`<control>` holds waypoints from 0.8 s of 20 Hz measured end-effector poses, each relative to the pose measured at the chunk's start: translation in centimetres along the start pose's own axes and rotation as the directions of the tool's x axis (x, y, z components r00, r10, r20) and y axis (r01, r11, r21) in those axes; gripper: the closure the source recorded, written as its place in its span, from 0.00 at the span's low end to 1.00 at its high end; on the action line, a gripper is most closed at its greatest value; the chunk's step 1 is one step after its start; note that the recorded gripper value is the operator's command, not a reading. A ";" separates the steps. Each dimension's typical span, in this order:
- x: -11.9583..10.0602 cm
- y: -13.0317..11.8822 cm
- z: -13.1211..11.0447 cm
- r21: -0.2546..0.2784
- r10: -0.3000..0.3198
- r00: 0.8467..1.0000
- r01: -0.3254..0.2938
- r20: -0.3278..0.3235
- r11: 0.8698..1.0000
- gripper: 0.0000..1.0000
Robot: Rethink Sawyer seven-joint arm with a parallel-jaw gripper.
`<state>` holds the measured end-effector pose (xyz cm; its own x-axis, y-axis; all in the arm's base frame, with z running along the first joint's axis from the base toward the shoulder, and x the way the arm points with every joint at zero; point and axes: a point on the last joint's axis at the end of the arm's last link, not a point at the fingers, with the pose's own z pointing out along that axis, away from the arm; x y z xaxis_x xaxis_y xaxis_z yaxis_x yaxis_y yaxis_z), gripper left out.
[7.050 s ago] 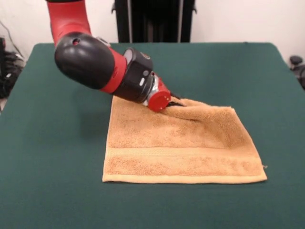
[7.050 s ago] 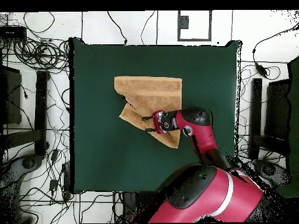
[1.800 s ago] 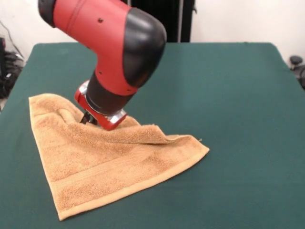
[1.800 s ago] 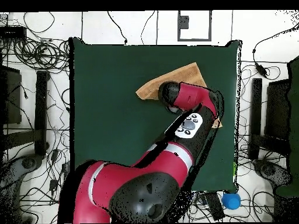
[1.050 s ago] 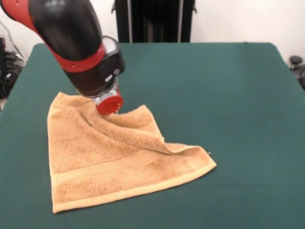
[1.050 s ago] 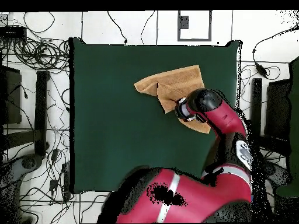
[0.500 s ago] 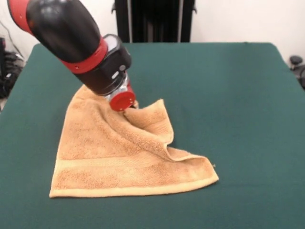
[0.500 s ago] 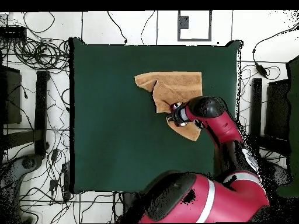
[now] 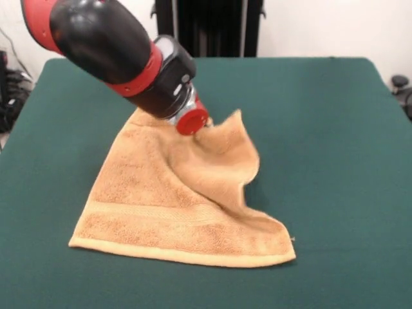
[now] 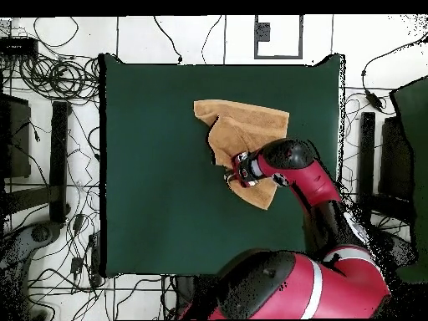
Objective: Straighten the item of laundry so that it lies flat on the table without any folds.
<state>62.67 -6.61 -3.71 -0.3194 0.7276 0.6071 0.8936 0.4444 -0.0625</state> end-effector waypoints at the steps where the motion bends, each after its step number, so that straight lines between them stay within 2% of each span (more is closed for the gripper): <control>1: 0.3 -0.3 0.1 0.017 -0.006 1.000 0.007 -0.017 1.000 1.00; 3: 1.3 -1.3 0.5 0.090 -0.032 0.996 0.040 -0.082 0.995 1.00; 5: 2.0 -2.3 0.7 0.159 -0.050 0.988 0.073 -0.143 0.985 1.00; 6: 2.2 -3.1 0.8 0.213 -0.058 0.980 0.098 -0.188 0.972 1.00; 8: 2.0 -3.9 0.7 0.267 -0.059 0.971 0.122 -0.232 0.956 1.00; 11: 1.2 -4.8 0.5 0.312 -0.054 0.963 0.138 -0.264 0.940 1.00; 14: -0.5 -5.7 0.1 0.336 -0.045 0.960 0.140 -0.275 0.931 1.00; 15: -1.9 -6.3 -0.2 0.332 -0.038 0.961 0.131 -0.272 0.934 0.00; 16: -2.0 -6.4 -0.2 0.331 -0.037 0.962 0.129 -0.272 0.935 0.00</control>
<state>57.71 -11.06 -4.36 -0.2543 0.5414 0.8014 0.6900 0.6822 -0.2419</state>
